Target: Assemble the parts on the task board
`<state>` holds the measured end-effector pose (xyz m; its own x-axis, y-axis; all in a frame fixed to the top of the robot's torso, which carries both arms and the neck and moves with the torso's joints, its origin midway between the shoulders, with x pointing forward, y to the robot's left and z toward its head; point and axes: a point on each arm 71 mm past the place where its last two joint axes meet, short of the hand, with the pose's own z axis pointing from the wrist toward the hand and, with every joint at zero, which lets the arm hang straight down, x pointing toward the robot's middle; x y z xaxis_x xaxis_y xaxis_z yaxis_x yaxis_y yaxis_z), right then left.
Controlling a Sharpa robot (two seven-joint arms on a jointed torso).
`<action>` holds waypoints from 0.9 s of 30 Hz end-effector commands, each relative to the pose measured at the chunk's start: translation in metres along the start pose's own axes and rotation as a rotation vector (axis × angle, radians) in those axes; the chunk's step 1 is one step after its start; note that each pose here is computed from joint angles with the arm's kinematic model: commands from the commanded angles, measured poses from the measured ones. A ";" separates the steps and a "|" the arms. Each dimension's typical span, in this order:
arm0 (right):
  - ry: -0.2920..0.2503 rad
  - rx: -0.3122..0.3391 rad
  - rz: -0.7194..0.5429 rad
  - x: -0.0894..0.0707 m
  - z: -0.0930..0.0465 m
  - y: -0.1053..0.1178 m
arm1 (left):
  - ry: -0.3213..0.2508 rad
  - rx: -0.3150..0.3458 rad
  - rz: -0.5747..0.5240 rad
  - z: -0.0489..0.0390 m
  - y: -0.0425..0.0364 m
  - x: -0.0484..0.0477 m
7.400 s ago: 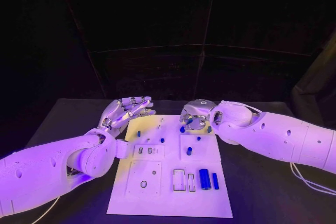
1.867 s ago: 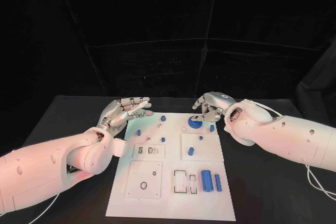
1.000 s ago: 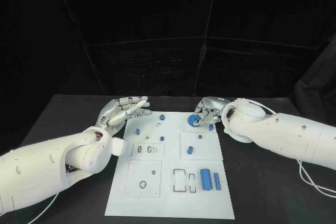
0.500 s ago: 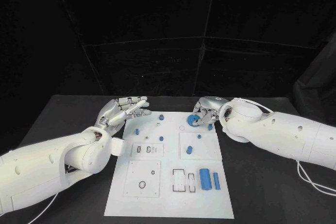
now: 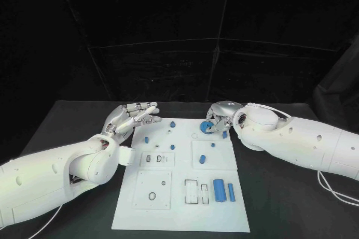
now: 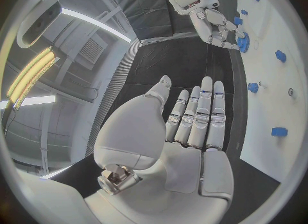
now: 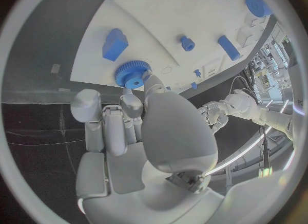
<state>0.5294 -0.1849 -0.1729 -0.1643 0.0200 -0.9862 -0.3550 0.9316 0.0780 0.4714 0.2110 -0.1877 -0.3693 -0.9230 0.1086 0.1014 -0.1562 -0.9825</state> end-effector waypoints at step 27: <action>-0.204 -0.183 0.071 -0.015 0.005 0.091 | 0.006 0.005 -0.006 -0.0003 -0.0016 -0.0007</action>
<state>0.5030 -0.1010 -0.1555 -0.0437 0.1580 -0.9865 -0.5082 0.8466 0.1581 0.4714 0.2129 -0.1879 -0.3664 -0.9242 0.1081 0.1002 -0.1546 -0.9829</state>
